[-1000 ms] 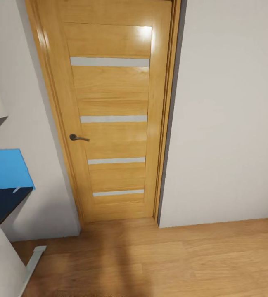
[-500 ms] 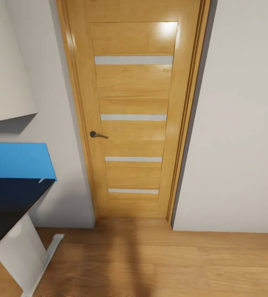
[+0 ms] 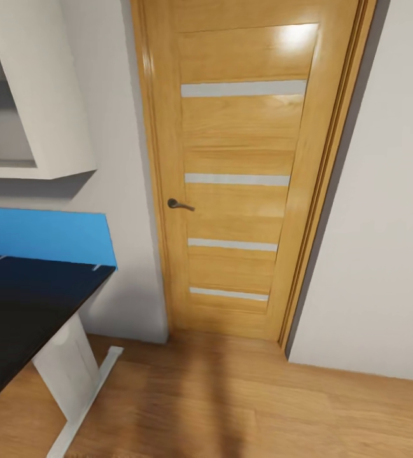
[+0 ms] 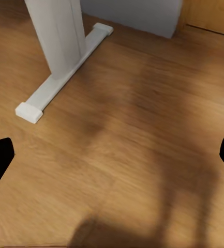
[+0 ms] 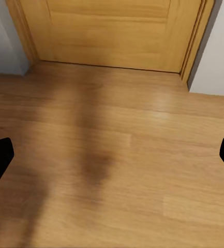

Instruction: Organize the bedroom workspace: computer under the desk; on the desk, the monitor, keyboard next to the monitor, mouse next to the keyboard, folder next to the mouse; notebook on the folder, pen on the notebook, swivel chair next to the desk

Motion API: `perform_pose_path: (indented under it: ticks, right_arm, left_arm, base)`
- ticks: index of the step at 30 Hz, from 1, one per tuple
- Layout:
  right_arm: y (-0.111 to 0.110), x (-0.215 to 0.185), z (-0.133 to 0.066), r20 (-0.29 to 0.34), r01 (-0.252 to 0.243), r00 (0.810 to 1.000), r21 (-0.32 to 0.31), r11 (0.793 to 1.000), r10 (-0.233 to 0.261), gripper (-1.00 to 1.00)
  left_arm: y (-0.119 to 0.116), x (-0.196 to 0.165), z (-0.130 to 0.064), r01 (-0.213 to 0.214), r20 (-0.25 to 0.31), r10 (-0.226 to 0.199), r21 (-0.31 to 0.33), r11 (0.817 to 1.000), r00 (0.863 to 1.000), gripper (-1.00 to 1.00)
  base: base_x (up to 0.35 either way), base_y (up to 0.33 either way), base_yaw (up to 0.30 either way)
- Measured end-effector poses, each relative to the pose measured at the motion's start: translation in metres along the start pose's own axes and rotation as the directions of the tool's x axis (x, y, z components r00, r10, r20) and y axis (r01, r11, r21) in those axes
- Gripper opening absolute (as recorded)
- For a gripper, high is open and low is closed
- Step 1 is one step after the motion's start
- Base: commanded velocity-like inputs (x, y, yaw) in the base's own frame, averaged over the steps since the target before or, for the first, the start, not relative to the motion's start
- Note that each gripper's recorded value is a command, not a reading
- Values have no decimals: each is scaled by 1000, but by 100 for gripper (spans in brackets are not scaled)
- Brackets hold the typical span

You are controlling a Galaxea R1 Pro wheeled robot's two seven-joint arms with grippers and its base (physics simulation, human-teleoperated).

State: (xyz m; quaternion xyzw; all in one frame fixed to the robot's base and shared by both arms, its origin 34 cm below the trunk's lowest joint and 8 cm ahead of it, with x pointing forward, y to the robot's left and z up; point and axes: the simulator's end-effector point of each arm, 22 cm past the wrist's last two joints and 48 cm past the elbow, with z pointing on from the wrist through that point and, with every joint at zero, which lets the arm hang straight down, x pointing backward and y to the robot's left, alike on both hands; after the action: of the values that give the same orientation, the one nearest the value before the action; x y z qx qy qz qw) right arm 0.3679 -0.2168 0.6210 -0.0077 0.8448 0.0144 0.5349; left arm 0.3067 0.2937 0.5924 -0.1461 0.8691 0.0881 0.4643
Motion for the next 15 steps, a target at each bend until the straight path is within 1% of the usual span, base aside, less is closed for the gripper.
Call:
perform_pose_path:
  ticks: [15]
  right_arm:
    - [0, 3, -1, -9, 0, 1000, -1, 1000, 0, 100]
  left_arm:
    - [-5, 4, -3, 4, -11, -4, 4, 1000, 1000, 100]
  base:
    - [0, 0, 269]
